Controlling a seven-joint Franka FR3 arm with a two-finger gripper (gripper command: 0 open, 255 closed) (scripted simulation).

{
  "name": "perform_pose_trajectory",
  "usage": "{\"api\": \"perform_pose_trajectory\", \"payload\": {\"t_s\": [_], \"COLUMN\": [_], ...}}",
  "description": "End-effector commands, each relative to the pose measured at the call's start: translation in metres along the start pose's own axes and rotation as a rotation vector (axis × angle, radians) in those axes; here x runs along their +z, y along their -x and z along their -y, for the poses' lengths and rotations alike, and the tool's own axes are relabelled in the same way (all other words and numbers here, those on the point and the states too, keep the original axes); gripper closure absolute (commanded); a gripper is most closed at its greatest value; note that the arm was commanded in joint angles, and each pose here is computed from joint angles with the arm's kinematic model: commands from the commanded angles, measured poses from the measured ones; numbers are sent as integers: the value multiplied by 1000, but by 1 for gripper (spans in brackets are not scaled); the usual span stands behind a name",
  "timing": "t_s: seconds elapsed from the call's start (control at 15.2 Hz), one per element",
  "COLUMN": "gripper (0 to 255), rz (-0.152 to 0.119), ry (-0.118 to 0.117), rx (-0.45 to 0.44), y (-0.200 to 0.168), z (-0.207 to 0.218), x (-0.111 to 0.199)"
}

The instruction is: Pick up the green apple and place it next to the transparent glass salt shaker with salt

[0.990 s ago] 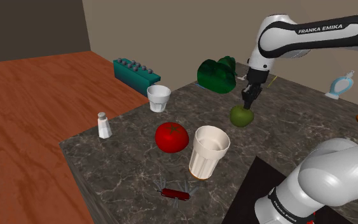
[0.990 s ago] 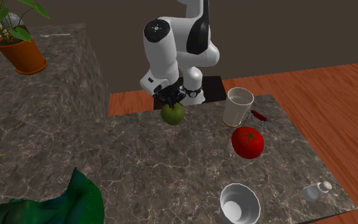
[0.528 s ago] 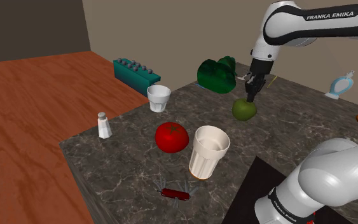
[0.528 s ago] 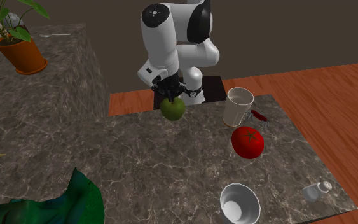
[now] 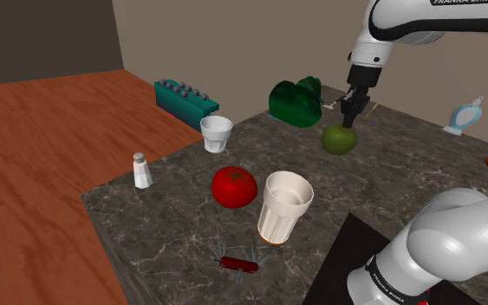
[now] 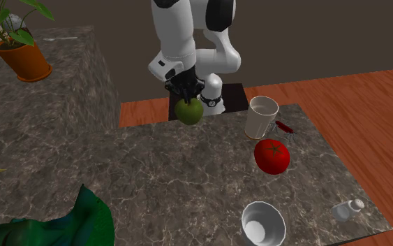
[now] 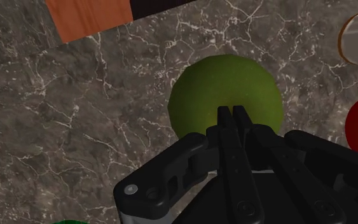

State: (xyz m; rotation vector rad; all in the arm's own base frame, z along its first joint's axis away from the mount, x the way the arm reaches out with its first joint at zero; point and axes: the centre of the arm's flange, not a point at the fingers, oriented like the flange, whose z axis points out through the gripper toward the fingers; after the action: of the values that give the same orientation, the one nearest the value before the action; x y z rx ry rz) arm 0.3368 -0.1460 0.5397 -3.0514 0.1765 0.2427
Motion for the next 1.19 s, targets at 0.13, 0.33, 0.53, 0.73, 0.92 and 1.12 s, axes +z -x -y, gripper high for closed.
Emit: {"api": "perform_pose_trajectory", "payload": {"t_s": [0.13,0.33,0.53,0.73,0.92,1.12], "gripper": [255,255,255,255,255,255], "rz": [0,0,0,0,0,0], "ry": [0,0,0,0,0,0], "rx": [0,0,0,0,0,0], "y": [3,5,0,-18,-36,-53], "z": [2,3,15,50,86,121], "x": [-21,-36,-42,-43,-44,-44]}}
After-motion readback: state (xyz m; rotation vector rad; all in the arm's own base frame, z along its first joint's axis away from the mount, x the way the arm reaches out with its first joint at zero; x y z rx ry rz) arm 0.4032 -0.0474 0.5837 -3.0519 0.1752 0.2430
